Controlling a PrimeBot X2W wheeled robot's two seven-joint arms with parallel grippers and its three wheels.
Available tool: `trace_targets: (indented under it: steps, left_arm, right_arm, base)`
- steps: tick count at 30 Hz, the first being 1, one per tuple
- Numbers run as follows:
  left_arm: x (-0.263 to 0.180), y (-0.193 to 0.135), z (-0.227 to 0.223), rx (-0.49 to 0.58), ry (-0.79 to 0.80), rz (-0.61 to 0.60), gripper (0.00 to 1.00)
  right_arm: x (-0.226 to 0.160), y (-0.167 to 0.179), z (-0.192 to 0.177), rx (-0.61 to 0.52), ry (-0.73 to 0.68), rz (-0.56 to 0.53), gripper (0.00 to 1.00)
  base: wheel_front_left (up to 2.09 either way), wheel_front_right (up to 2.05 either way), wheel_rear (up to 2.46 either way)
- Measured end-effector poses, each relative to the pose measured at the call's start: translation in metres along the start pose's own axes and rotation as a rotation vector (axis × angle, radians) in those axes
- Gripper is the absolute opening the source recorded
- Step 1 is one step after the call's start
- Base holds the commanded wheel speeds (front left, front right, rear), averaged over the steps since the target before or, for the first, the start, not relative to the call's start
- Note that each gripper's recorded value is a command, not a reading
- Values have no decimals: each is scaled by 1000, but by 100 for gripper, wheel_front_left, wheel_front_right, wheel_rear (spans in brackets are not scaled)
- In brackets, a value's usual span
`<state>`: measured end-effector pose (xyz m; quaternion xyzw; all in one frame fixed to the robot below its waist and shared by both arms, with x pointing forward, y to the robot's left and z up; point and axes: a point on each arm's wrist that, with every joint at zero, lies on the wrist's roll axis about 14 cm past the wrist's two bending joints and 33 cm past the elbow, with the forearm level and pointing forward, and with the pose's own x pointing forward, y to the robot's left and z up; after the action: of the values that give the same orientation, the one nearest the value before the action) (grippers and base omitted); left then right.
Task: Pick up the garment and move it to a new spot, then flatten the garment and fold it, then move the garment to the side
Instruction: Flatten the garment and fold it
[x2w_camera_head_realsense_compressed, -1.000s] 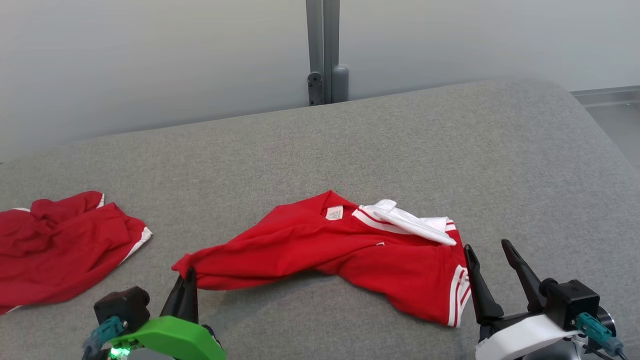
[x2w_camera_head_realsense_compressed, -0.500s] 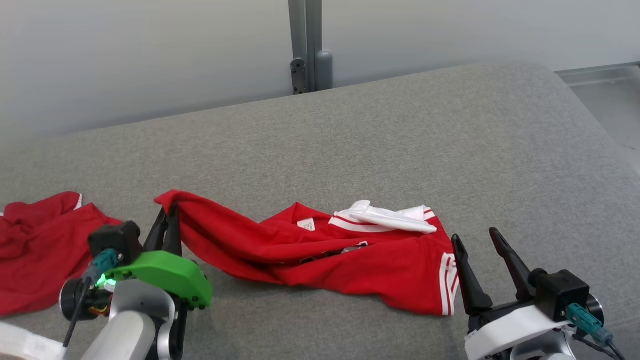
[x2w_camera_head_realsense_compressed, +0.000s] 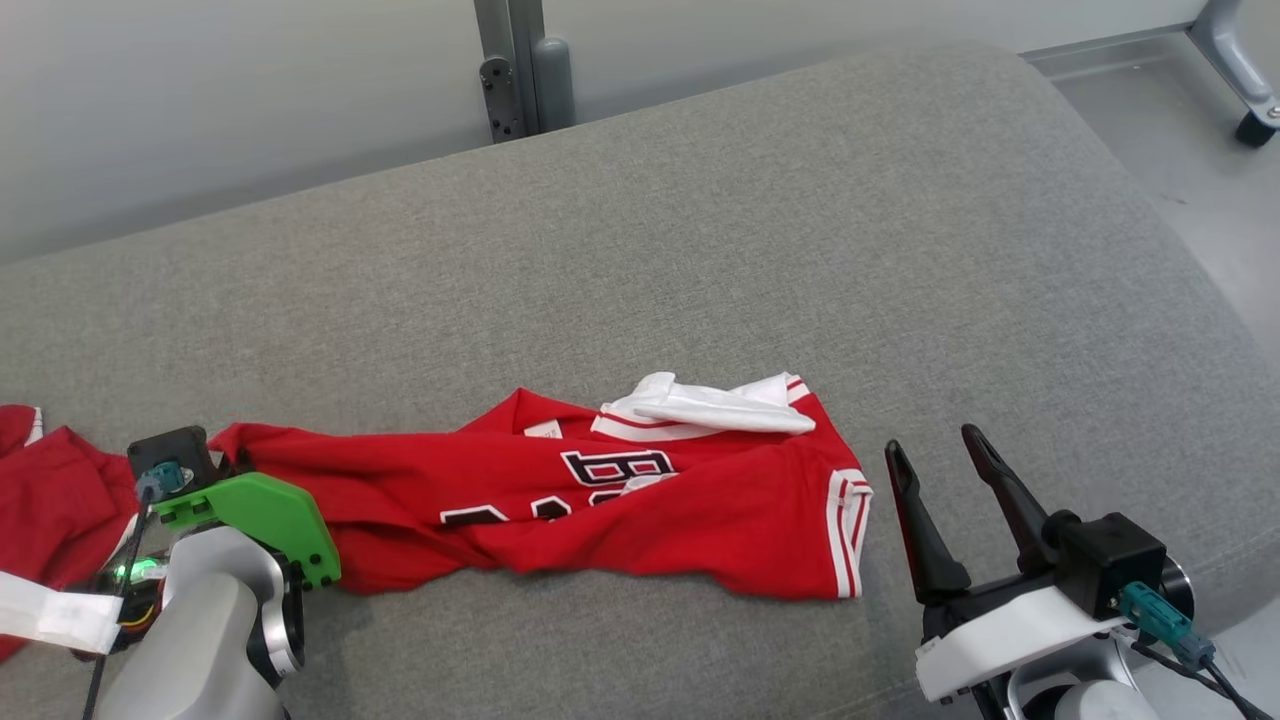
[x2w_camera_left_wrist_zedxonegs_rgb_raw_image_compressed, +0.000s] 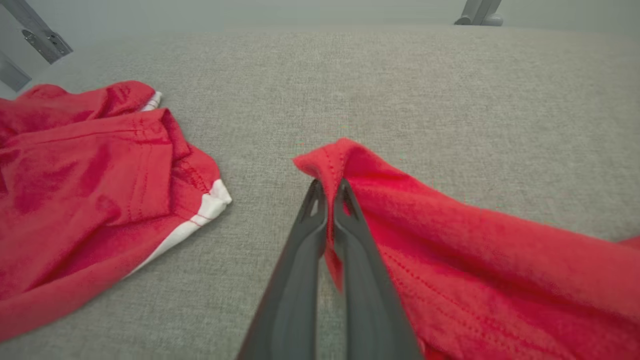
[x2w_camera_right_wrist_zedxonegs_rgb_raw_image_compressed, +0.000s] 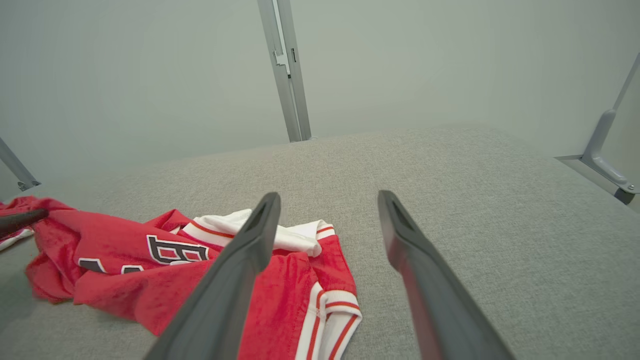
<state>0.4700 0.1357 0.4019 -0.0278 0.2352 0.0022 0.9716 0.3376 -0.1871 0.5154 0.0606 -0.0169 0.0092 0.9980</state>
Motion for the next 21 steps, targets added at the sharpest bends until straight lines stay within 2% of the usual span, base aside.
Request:
trace_targets:
  steps: [7,8,9,10,15,21]
  left_arm:
    - [2,3,-37,17,139,-2,0]
    - [0,2,-38,16,145,-7,20]
    - [-2,2,-38,15,142,-11,93]
    - [-3,2,-36,15,126,-17,100]
    - [-17,1,-23,3,18,-53,100]
    - [-45,3,-6,-72,-151,-80,100]
  right_arm:
    - [1,-2,-2,-3,8,-5,100]
    - [1,-1,-1,-3,5,-3,100]
    - [1,-1,-1,-4,3,-1,100]
    - [1,-1,0,-3,1,1,100]
    - [-2,4,3,0,-8,17,100]
    - [-9,9,9,3,-23,32,100]
  base:
    - [0,0,0]
    - [0,0,0]
    - [0,0,0]
    - [0,0,0]
    - [0,0,0]
    - [0,0,0]
